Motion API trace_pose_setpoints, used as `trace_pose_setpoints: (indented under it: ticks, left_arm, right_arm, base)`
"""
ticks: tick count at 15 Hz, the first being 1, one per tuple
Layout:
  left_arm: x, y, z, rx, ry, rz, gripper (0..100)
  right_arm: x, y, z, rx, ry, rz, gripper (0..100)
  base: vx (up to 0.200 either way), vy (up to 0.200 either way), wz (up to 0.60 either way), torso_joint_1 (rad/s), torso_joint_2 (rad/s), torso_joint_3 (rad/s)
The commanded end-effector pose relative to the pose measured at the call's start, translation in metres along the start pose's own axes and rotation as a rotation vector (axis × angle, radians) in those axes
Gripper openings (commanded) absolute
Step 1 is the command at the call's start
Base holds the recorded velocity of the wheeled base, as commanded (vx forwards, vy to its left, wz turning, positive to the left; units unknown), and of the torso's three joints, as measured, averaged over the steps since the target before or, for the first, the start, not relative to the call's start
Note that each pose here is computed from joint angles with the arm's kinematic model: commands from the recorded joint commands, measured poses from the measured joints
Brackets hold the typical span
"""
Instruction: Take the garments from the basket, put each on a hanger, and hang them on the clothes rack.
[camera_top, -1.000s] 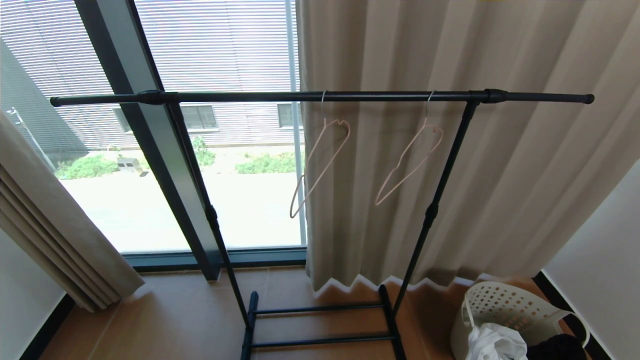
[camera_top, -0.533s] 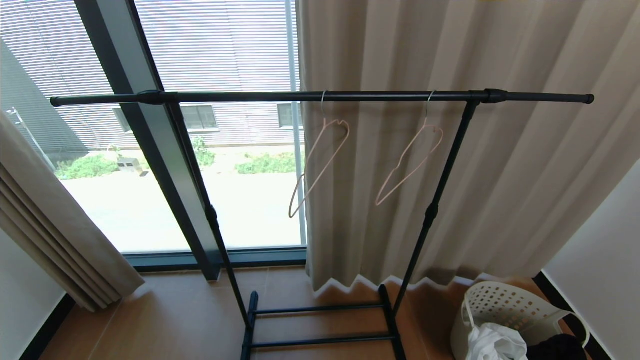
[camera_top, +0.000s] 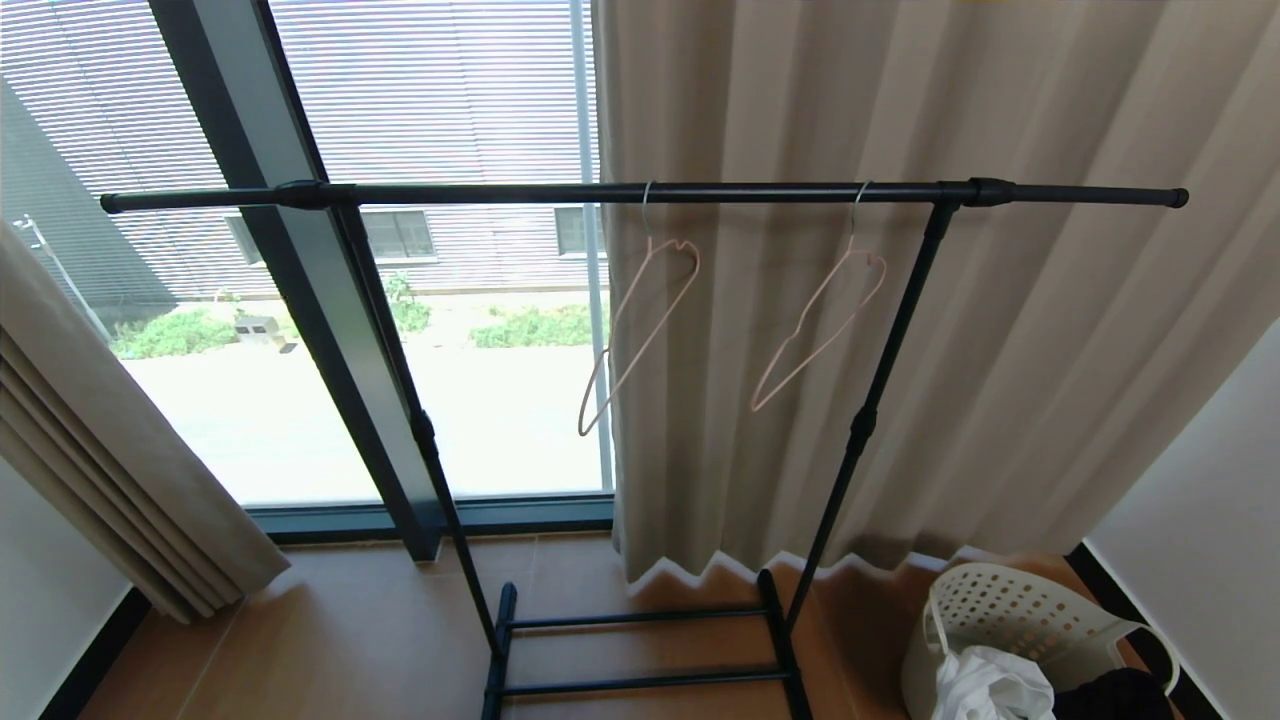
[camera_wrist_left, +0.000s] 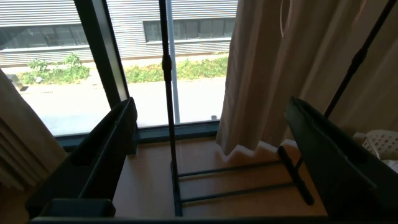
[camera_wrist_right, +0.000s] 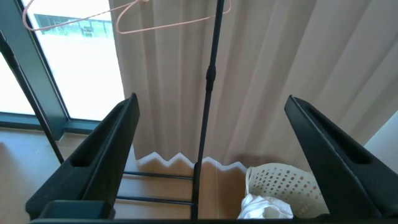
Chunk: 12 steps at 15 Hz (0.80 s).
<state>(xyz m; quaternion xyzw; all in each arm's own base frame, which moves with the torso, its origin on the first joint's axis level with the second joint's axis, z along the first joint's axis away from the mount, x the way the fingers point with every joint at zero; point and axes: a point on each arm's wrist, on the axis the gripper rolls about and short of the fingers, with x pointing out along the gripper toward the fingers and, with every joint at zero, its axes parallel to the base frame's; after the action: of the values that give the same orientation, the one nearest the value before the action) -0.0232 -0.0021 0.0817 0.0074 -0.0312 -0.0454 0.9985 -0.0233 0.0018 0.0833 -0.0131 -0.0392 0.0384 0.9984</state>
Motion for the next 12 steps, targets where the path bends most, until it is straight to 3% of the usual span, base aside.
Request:
trace_pose_setpoints:
  ticks: [1, 12]
  left_arm:
    - [0.0001, 0.0, 0.0, 0.0, 0.001, -0.001, 100]
    - [0.0001, 0.0002, -0.0001, 0.002, 0.002, 0.011, 100]
  right_arm:
    - [0.0001, 0.0, 0.0001, -0.004, 0.001, 0.002, 100]
    - [0.0001, 0.0, 0.0001, -0.006, 0.001, 0.002, 100]
  base:
    - [0.0, 0.0, 0.0, 0.0, 0.0, 0.0]
    - [0.0, 0.0, 0.0, 0.0, 0.0, 0.0]
